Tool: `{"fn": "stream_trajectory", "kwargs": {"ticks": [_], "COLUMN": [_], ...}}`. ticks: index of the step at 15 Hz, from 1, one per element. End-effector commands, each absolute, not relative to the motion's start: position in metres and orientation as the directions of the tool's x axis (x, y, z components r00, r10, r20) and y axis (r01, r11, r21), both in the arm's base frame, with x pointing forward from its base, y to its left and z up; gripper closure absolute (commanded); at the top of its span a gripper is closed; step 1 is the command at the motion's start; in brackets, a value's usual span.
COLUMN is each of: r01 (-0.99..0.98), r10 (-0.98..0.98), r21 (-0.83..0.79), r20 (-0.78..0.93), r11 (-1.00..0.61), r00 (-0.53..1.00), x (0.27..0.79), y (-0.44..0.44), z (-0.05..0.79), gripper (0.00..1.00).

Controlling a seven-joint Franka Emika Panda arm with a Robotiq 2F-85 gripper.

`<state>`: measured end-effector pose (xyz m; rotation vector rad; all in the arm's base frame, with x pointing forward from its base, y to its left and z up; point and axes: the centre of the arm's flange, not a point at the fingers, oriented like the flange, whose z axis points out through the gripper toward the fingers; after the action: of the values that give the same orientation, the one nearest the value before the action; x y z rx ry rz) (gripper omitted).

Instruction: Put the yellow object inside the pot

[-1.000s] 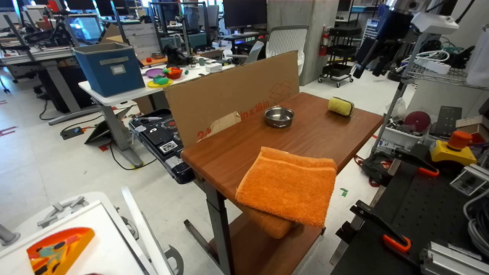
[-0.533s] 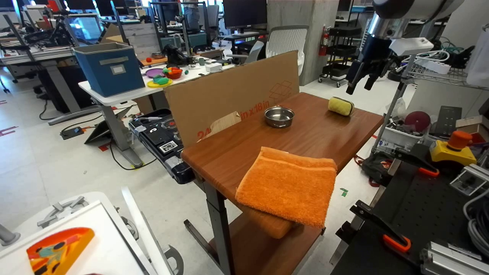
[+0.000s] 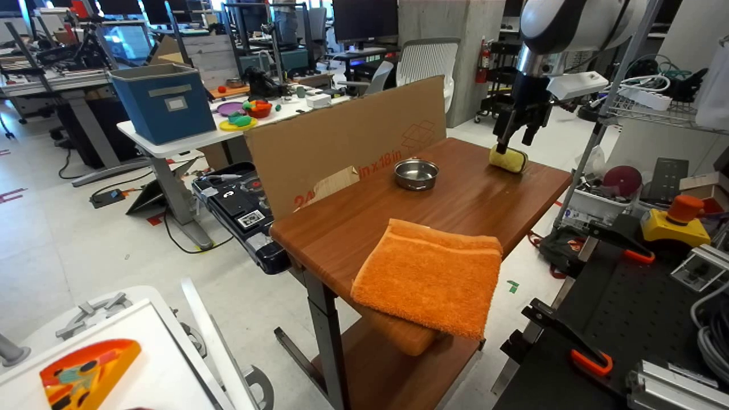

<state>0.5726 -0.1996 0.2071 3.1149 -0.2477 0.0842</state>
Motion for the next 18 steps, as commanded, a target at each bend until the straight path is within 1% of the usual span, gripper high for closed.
{"fn": "stream_trajectory", "kwargs": {"ticks": [1,2,3,7,8,11,12,13,14,15,16,18], "r01": [-0.15,-0.147,-0.142,-0.127,-0.116,-0.062,-0.052,-0.045,-0.033,-0.014,0.004,0.035], "r10": [-0.149,-0.147,-0.142,-0.127,-0.115,-0.062,-0.054,-0.052,-0.044,-0.029,-0.016,0.01], "r21": [0.002,0.001,-0.001,0.017,0.012,-0.033,-0.061,-0.084,-0.099,-0.11,-0.114,-0.104], "r20": [0.007,-0.003,-0.01,0.0,0.005,0.016,0.044,0.072,0.105,0.136,0.169,0.233], "r11": [-0.989,-0.989,-0.99,-0.992,-0.993,-0.998,-0.997,-0.995,-0.995,-0.994,-0.993,-0.994], "r00": [0.989,0.989,0.99,0.992,0.993,0.998,0.998,0.996,0.994,0.99,0.985,0.972], "x": [0.592,0.593,0.594,0.594,0.593,0.594,0.596,0.601,0.606,0.612,0.619,0.632], "y": [-0.196,-0.193,-0.19,-0.176,-0.171,-0.14,-0.122,-0.106,-0.089,-0.073,-0.058,-0.033], "z": [0.192,0.189,0.187,0.202,0.209,0.228,0.236,0.243,0.248,0.254,0.259,0.267], "gripper": [0.0,0.25,0.28,0.6,0.66,0.88,0.95,0.99,1.0,0.96,0.99,0.97]}}
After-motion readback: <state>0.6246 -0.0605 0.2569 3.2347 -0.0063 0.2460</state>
